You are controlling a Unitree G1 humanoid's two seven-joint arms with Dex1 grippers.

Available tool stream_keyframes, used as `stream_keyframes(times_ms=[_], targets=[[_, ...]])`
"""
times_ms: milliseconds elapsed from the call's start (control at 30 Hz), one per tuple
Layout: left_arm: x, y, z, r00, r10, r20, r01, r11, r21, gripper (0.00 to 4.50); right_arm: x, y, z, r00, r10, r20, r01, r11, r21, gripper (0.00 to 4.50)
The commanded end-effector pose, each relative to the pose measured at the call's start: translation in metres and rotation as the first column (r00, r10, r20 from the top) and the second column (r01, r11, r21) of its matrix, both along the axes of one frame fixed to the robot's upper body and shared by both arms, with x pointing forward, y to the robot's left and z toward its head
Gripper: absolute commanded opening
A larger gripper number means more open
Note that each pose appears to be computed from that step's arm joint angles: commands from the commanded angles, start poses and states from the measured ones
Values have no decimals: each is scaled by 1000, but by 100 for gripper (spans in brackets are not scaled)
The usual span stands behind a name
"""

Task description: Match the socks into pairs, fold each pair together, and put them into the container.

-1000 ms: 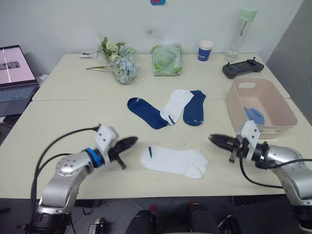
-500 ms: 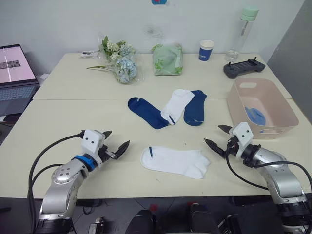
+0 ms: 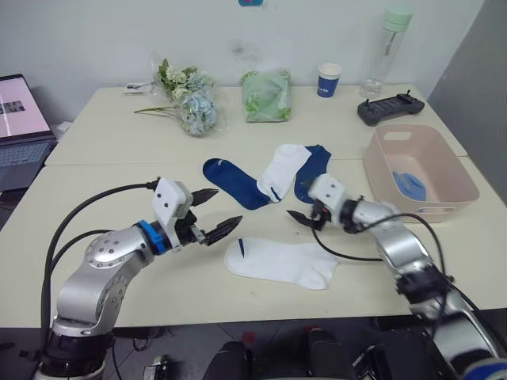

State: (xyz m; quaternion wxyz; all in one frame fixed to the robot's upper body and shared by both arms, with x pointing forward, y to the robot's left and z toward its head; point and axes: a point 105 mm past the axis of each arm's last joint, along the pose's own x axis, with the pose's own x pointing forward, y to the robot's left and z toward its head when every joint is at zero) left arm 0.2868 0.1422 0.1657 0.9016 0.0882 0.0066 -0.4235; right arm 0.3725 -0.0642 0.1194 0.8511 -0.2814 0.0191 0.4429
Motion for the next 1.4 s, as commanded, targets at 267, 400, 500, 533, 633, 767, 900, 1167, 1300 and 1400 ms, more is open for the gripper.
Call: stream_keyframes(times_ms=[267,400,500,533,633,767,900,1167,1300,1400], targets=[[-11,-4,3,999,40,25,-40,999,-14,450,24,25,-1,999,30,44,-26,995,-93,432],[-14,-5,2,999,45,22,-44,999,-20,450,23,31,-3,998,47,36,-44,996,-80,324],[-13,-3,1,998,53,24,-53,998,-17,450,26,32,-4,998,39,43,-35,996,-80,221],[-13,-2,2,998,53,24,-53,998,-16,450,27,31,-3,998,36,46,-32,996,-82,180],[-14,-1,2,998,50,24,-50,999,-15,450,30,28,-3,998,29,49,-25,997,-80,81],[-13,-3,0,999,33,22,-33,999,-8,450,30,17,-2,999,21,49,-18,997,-75,2],[-12,-4,1,999,26,25,-26,1000,-13,450,28,10,5,998,29,59,-26,998,-60,2],[-8,-5,1,999,26,26,-26,999,-25,450,1,4,23,990,132,53,-131,991,-25,2],[-6,-3,2,999,34,37,-33,999,-27,450,-20,6,27,977,208,48,-206,978,-45,2],[-3,1,5,999,37,38,-36,999,-25,450,-35,7,33,969,246,31,-246,969,-14,2]])
